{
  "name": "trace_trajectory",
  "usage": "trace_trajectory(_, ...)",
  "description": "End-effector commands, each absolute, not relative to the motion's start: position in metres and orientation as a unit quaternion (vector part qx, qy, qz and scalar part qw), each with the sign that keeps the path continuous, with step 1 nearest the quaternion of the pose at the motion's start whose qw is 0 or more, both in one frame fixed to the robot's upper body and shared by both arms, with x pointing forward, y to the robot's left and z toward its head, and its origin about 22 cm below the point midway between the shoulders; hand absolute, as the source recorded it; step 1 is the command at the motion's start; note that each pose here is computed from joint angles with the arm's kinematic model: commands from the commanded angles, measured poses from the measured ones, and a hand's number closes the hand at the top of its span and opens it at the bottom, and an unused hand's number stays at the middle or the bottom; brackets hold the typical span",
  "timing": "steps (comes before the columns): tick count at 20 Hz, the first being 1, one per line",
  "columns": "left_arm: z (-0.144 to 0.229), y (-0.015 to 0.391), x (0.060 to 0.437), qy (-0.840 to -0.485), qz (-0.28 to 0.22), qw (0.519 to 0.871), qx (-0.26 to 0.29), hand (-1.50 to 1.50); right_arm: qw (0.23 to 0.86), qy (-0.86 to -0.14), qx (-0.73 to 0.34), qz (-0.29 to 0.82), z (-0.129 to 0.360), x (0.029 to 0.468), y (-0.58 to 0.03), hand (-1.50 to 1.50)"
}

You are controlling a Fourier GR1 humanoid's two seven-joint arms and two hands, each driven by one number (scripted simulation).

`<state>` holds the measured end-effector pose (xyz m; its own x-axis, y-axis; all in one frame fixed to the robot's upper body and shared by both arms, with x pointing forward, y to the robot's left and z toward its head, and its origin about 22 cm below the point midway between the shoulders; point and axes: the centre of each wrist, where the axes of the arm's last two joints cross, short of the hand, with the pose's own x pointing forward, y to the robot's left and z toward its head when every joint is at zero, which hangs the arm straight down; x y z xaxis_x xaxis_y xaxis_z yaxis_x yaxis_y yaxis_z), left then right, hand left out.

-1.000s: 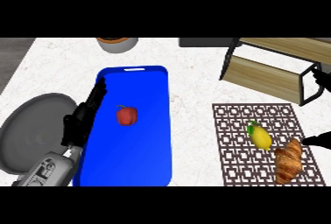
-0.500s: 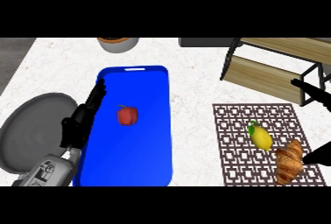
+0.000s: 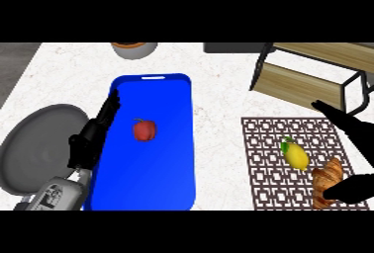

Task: Pick the lemon from the placemat and place it in the tiered shelf

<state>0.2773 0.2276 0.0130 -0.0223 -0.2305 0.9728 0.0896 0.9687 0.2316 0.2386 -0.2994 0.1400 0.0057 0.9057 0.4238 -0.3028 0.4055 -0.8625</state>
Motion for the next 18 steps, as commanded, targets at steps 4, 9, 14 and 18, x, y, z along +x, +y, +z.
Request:
trace_trajectory(4,0.021,0.223,0.283,-0.705,-0.109,0.699,0.049,0.0,0.654,-0.524,-0.306,0.453,0.142,0.229,-0.304,-1.5)
trace_trajectory(9,0.009,0.217,0.29,-0.705,-0.123,0.696,0.052,0.0,0.649,-0.528,-0.305,0.454,0.127,0.243,-0.269,-1.5)
trace_trajectory(14,0.018,0.2,0.284,-0.706,-0.109,0.698,0.045,0.0,0.656,-0.523,-0.3,0.454,0.119,0.218,-0.266,-1.5)
trace_trajectory(18,0.018,0.217,0.274,-0.708,-0.113,0.695,0.05,0.0,0.661,-0.508,-0.311,0.456,0.113,0.244,-0.276,-1.5)
